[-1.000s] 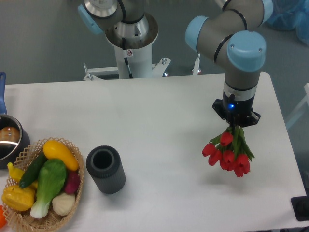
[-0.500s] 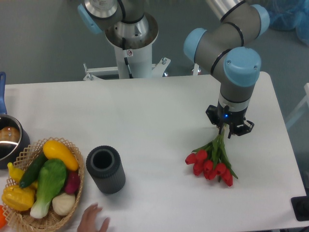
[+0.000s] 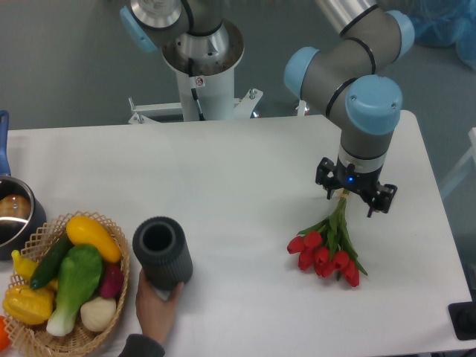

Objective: Place the flowers on the table
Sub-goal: 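Open the gripper to release the tulips and lift away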

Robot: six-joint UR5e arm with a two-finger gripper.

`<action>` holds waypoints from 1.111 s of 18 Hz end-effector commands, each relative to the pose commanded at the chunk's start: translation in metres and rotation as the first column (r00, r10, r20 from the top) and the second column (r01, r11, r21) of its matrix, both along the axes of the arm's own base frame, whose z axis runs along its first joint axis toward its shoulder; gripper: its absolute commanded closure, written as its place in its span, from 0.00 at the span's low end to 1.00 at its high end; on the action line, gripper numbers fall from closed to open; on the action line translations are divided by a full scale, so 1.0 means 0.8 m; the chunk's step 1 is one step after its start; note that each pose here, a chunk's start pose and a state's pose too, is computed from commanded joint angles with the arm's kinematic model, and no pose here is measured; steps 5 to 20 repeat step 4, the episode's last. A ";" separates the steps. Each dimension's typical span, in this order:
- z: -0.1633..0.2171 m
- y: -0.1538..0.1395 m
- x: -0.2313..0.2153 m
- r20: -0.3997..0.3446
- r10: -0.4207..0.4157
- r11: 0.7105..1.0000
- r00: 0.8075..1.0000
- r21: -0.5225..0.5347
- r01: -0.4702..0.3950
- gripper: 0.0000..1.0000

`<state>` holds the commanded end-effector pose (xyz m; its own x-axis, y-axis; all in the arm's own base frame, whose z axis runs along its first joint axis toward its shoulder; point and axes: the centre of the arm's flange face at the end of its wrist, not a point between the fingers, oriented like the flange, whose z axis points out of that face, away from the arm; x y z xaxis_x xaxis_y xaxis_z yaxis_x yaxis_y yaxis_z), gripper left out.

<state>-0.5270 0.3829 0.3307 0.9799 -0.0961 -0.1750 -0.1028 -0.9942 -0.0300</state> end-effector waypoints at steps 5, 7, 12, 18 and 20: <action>-0.004 -0.012 -0.010 0.001 0.020 1.000 1.000 0.000 -0.020 0.00; -0.004 -0.012 -0.010 0.001 0.020 1.000 1.000 0.000 -0.020 0.00; -0.004 -0.012 -0.010 0.001 0.020 1.000 1.000 0.000 -0.020 0.00; -0.004 -0.012 -0.010 0.001 0.020 1.000 1.000 0.000 -0.020 0.00; -0.004 -0.012 -0.010 0.001 0.020 1.000 1.000 0.000 -0.020 0.00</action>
